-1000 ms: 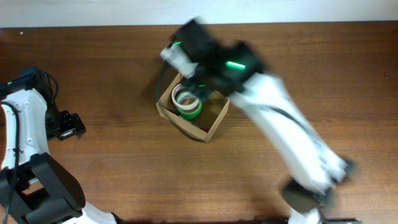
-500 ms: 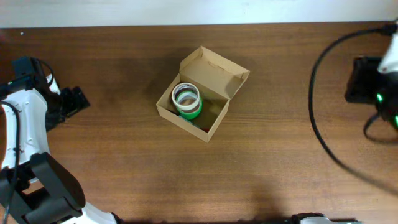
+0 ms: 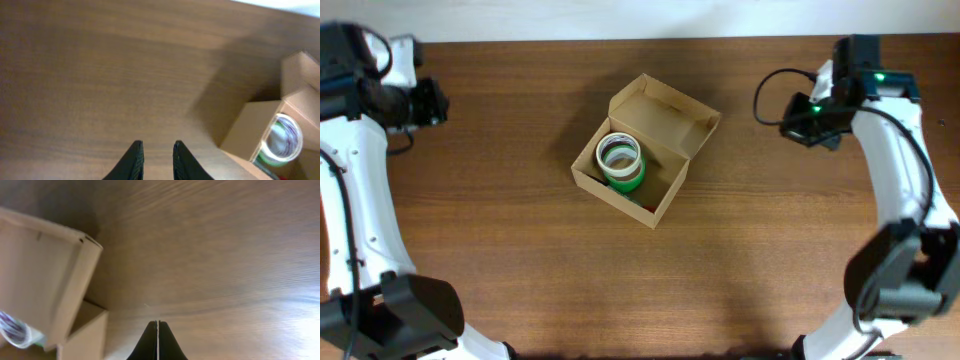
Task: Pack container
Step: 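Move both grippers to the box's raised lid flaps, then fold the lid down over the box with both grippers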
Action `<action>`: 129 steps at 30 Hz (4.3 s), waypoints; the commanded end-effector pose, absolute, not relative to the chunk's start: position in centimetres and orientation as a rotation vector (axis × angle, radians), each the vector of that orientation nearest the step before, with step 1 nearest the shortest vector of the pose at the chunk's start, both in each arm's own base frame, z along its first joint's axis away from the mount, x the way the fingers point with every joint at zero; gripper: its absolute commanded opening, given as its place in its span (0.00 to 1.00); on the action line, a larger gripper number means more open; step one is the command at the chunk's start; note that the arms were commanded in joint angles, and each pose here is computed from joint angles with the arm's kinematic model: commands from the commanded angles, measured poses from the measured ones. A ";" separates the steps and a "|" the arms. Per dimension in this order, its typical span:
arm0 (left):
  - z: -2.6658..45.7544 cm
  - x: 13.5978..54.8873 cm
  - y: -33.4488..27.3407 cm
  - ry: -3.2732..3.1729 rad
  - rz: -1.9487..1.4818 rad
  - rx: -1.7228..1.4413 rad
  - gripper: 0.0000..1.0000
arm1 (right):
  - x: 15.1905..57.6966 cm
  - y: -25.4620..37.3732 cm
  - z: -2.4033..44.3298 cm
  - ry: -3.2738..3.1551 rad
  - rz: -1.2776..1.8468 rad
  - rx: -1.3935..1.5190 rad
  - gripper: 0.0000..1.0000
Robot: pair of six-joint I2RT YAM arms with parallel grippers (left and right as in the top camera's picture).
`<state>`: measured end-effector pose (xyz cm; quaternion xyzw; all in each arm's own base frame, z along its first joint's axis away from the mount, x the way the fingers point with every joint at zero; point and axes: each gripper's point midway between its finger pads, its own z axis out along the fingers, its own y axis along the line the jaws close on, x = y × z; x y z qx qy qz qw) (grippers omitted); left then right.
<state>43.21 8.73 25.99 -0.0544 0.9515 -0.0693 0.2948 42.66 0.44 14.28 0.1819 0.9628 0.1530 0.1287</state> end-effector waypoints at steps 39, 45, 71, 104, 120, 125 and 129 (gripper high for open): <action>14.3 47.1 -4.0 2.781 -0.744 0.025 0.43 | 51.8 16.6 9.6 2.553 1.139 0.228 0.04; 9.9 48.1 -6.5 2.785 -1.059 -0.062 0.21 | 51.2 16.6 9.1 2.588 1.138 0.246 0.04; 5.9 54.8 -10.3 2.476 -1.598 -0.305 0.02 | 51.6 20.8 5.1 2.582 1.219 0.130 0.04; 22.6 59.5 -13.2 2.094 -1.628 0.091 0.02 | 53.1 24.6 16.0 2.178 1.599 -0.275 0.04; 24.5 49.5 -11.3 2.529 -1.056 0.082 0.02 | 49.2 24.4 22.2 2.387 1.402 -0.348 0.04; 22.2 46.1 -11.8 2.710 -0.955 0.138 0.02 | 46.2 26.0 21.3 2.508 1.334 -0.414 0.04; 20.4 44.0 -11.7 2.859 -0.795 0.134 0.02 | 43.2 26.7 20.1 2.633 1.171 -0.501 0.04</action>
